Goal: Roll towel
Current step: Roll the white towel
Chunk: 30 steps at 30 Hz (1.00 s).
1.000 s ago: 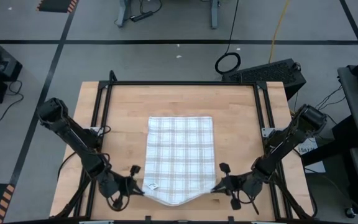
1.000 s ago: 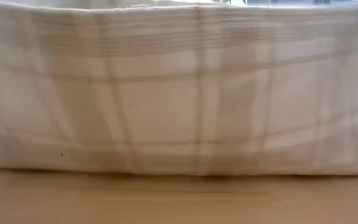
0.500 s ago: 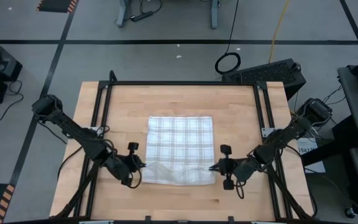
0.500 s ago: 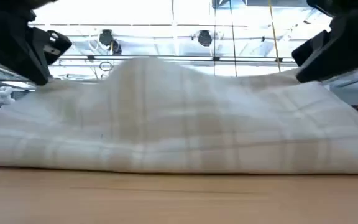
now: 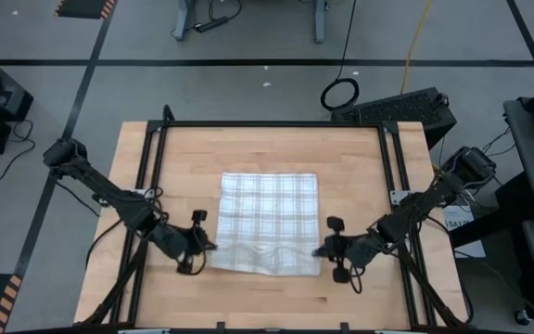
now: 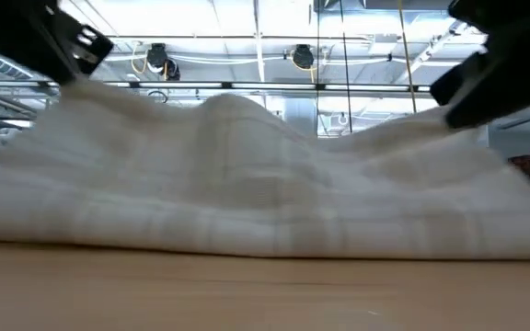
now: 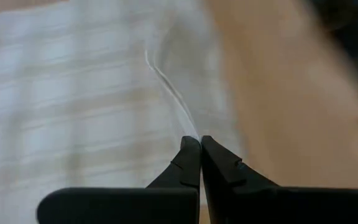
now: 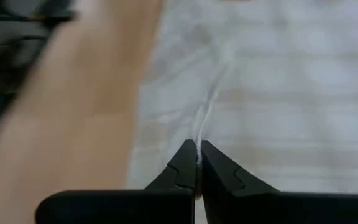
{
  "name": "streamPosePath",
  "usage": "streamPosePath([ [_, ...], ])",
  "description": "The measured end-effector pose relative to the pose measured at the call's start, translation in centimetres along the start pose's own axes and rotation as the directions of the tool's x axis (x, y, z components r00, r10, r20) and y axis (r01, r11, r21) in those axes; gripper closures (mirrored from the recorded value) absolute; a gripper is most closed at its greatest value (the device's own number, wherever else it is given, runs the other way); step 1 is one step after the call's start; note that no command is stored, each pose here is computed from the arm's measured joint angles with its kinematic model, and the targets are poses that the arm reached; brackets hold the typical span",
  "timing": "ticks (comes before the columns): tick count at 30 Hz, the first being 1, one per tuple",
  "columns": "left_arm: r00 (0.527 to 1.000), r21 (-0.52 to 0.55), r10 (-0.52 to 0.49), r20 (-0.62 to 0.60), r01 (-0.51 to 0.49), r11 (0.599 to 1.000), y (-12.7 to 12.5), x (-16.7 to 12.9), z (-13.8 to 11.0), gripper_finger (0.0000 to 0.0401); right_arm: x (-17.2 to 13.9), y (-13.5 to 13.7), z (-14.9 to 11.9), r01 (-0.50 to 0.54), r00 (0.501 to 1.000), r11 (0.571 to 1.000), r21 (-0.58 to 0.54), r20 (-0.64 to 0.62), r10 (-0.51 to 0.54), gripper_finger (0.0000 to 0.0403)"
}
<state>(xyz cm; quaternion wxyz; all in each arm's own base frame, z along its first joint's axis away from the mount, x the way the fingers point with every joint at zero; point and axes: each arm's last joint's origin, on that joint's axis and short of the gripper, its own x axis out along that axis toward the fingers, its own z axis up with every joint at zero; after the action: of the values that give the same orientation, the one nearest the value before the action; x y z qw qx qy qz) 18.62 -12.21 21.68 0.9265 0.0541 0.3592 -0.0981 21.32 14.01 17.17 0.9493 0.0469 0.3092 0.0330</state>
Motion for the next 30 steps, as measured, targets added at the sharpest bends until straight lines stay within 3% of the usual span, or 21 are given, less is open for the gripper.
streamPosePath([
  [4, 0.966, 0.018, -0.226, 0.128, 0.225, 0.974, -2.0, -1.3, 1.1, 0.0397, -0.6, 1.7, -0.4, -0.163, 0.986, 0.983, 0.088, -0.030, 0.166, 0.0403],
  [7, 0.917, 0.050, -0.335, 0.216, 0.332, 0.942, -3.6, -2.1, 1.7, 0.0397, -1.4, 3.2, -0.6, -0.243, 0.969, 0.960, 0.142, -0.002, 0.246, 0.0403],
  [10, 0.905, 0.052, -0.345, 0.249, 0.343, 0.938, -4.6, -2.6, 1.7, 0.0397, -2.1, 4.5, -0.5, -0.306, 0.952, 0.940, 0.150, 0.056, 0.301, 0.0402],
  [16, 0.912, 0.040, -0.286, 0.294, 0.287, 0.957, -5.0, -3.3, 2.5, 0.0397, -3.5, 6.8, 1.9, -0.303, 0.950, 0.949, 0.087, 0.105, 0.294, 0.0402],
  [19, 0.934, 0.050, -0.214, 0.285, 0.208, 0.977, -4.7, -3.6, 3.0, 0.0397, -4.1, 7.1, 3.3, -0.217, 0.974, 0.975, 0.041, 0.071, 0.214, 0.0402],
  [23, 0.976, 0.026, -0.059, 0.212, 0.055, 0.998, -3.3, -3.2, 2.9, 0.0397, -4.3, 6.1, 4.5, -0.015, 0.999, 0.999, -0.030, 0.031, 0.016, 0.0402],
  [26, 0.991, -0.008, 0.072, 0.111, -0.071, 0.997, -1.7, -2.6, 2.0, 0.0397, -3.8, 4.3, 4.3, 0.148, 0.989, 0.985, -0.087, -0.006, -0.149, 0.0402],
  [30, 0.977, -0.035, 0.212, -0.017, -0.212, 0.977, 0.7, -1.9, 1.1, 0.0397, -2.6, 1.2, 4.0, 0.293, 0.949, 0.950, -0.112, -0.090, -0.303, 0.0402],
])
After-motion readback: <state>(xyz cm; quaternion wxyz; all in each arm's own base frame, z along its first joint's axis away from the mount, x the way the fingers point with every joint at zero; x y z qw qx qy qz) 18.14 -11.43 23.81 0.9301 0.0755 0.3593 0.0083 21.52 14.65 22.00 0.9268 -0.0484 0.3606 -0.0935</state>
